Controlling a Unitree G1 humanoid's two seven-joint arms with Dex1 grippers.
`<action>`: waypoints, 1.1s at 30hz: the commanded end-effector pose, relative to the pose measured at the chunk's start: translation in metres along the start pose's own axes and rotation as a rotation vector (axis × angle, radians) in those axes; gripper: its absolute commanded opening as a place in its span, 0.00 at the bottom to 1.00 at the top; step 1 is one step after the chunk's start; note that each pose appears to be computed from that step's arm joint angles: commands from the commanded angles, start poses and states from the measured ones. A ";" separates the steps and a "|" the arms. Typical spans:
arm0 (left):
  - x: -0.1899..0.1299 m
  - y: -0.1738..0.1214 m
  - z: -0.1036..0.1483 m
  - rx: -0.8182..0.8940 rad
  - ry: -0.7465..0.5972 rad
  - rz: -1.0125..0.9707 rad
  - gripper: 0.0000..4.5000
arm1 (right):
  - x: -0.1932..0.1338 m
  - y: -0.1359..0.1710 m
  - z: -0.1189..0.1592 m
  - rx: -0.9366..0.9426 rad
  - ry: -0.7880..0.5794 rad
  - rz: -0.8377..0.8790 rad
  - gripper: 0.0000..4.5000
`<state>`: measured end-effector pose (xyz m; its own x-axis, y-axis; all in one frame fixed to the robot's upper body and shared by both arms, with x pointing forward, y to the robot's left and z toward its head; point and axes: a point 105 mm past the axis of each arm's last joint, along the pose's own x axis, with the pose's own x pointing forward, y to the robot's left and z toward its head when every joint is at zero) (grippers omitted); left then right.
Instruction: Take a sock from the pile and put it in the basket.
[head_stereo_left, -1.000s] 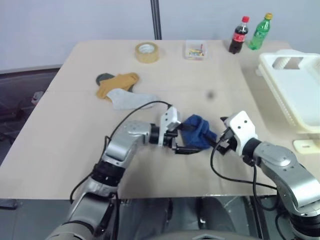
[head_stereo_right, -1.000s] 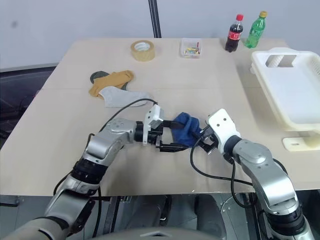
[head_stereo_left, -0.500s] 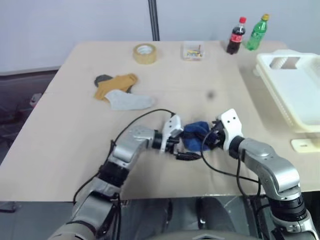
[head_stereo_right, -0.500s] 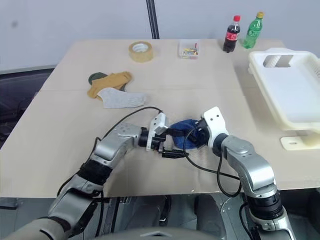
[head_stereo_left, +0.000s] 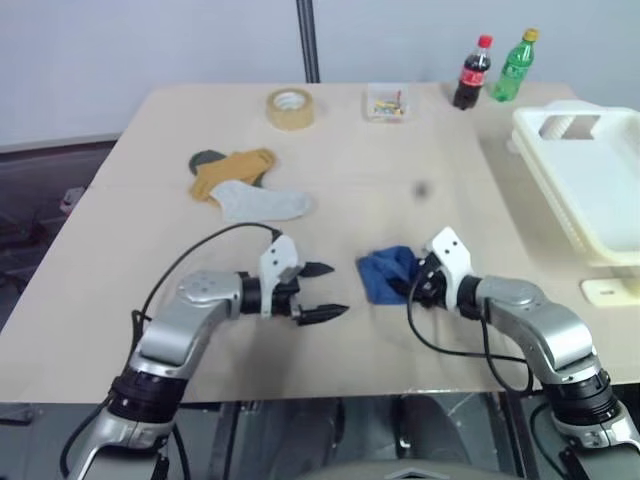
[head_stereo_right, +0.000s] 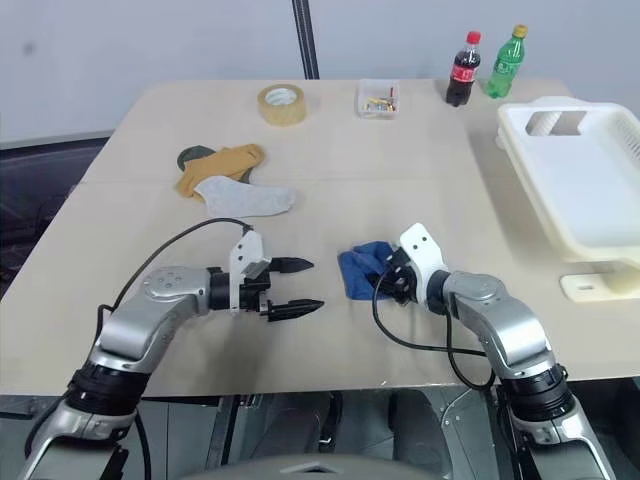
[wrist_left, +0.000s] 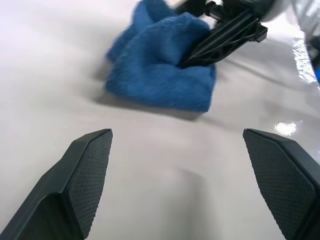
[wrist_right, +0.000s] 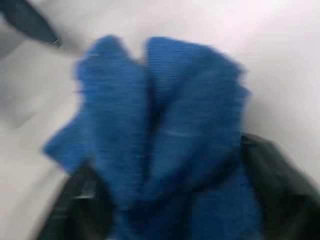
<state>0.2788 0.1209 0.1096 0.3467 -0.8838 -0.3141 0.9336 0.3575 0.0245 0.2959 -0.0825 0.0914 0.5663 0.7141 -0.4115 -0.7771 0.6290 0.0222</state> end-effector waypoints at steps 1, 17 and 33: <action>-0.009 -0.001 0.018 0.049 -0.057 0.026 1.00 | 0.002 0.005 -0.011 -0.001 0.044 0.040 0.26; 0.005 0.016 0.111 0.110 -0.287 0.017 1.00 | -0.145 -0.169 0.128 0.263 -0.665 -0.758 0.00; 0.035 -0.002 0.133 0.115 -0.351 -0.044 1.00 | -0.161 -0.278 0.073 0.473 -0.452 -1.191 0.24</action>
<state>0.3078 0.0523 0.2124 0.3162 -0.9487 -0.0080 0.9444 0.3140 0.0975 0.4423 -0.3416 0.1936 0.9291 -0.3398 -0.1462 0.3642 0.9095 0.2005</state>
